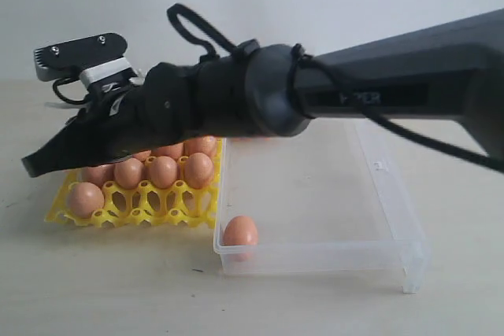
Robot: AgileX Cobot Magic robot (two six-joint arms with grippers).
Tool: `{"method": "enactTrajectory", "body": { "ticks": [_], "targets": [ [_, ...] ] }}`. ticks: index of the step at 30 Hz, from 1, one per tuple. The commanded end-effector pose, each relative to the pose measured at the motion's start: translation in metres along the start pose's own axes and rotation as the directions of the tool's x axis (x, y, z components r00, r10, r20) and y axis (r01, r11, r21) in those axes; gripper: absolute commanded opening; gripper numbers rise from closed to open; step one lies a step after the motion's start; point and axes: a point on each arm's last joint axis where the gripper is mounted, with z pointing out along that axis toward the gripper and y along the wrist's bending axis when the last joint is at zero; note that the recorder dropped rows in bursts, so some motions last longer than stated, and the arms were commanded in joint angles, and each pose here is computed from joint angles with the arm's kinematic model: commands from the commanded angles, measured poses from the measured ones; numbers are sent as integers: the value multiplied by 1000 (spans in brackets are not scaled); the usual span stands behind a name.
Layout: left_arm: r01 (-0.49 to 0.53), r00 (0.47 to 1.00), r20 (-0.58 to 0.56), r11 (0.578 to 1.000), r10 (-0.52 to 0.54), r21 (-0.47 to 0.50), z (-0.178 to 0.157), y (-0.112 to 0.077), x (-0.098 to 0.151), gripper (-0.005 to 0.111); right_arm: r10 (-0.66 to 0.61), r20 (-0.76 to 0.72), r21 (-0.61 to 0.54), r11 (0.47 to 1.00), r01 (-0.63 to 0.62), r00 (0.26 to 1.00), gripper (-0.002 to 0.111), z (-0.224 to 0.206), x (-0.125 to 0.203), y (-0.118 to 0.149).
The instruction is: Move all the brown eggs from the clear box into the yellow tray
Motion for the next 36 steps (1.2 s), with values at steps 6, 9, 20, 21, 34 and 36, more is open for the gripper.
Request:
{"method": "enactTrajectory", "body": {
  "ticks": [6, 9, 20, 21, 34, 36],
  "targets": [
    [-4, 1000, 17, 1000, 4, 1, -1, 0, -2, 0, 81, -246, 132, 990, -49, 966, 0, -46, -10, -67],
    [-4, 1000, 17, 1000, 4, 1, -1, 0, -2, 0, 127, -313, 161, 984, -79, 941, 4, -55, -6, -83],
    [-4, 1000, 17, 1000, 4, 1, -1, 0, -2, 0, 337, -404, 273, 932, -239, 850, 57, -103, 37, -130],
    [-4, 1000, 17, 1000, 4, 1, -1, 0, -2, 0, 365, -388, 285, 921, -267, 846, 58, -108, 40, -135],
    [-4, 1000, 17, 1000, 4, 1, -1, 0, -2, 0, 575, -308, 183, 818, -546, 758, 58, -122, 66, -128],
    [-4, 1000, 17, 1000, 4, 1, -1, 0, -2, 0, 567, -300, 145, 822, -551, 767, 58, -120, 64, -124]
  ]
}}
